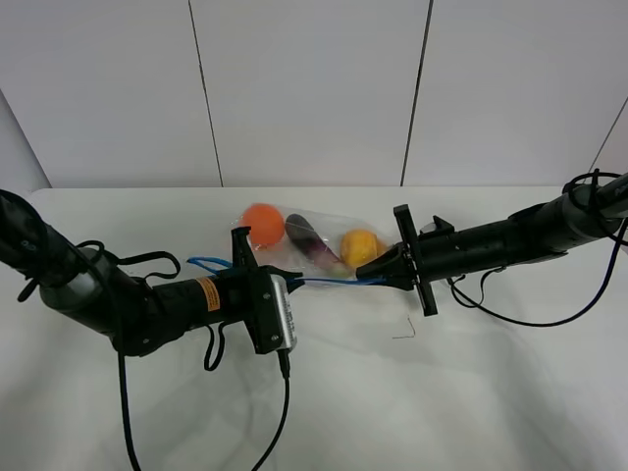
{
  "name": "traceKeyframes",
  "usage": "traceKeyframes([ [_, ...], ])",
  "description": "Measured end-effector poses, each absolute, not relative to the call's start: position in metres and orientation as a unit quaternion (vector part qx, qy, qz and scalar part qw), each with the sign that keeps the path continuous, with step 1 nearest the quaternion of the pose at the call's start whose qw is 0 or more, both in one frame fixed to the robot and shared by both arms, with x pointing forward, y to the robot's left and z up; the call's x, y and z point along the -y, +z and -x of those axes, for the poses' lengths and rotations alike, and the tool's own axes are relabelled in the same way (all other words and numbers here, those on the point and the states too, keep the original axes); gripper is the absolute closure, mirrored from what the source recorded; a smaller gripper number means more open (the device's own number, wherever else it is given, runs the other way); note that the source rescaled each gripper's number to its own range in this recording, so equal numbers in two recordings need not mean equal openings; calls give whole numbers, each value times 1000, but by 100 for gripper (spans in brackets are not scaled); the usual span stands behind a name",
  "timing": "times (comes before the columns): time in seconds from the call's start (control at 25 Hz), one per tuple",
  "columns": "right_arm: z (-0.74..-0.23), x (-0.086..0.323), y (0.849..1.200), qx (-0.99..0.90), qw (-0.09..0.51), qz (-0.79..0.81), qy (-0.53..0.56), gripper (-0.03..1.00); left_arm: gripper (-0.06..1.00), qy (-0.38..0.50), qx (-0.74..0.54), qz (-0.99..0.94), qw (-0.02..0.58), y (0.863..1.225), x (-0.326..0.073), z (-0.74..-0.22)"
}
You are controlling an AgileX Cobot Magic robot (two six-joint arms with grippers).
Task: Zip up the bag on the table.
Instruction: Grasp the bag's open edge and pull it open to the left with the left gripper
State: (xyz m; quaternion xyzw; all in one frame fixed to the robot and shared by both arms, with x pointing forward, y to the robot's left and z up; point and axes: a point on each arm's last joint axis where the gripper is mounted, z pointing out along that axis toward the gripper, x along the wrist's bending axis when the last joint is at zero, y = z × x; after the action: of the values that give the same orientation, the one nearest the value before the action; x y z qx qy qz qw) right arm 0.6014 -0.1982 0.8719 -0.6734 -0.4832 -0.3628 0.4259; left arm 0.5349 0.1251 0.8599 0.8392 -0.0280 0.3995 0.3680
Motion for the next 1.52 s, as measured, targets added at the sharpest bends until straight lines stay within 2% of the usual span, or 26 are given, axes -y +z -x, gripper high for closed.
traceKeyframes([
  [0.52,-603,197,873,475,429,674,-370,97,94,448,-22,-839,308,877,-191,-562],
  [1.0,-603,196,874,475,429,673,-372,97,94,465,-81,-840,270,876,-240,-574],
  [1.52,-603,196,874,476,429,672,-371,97,94,465,-92,-840,263,875,-245,-574],
])
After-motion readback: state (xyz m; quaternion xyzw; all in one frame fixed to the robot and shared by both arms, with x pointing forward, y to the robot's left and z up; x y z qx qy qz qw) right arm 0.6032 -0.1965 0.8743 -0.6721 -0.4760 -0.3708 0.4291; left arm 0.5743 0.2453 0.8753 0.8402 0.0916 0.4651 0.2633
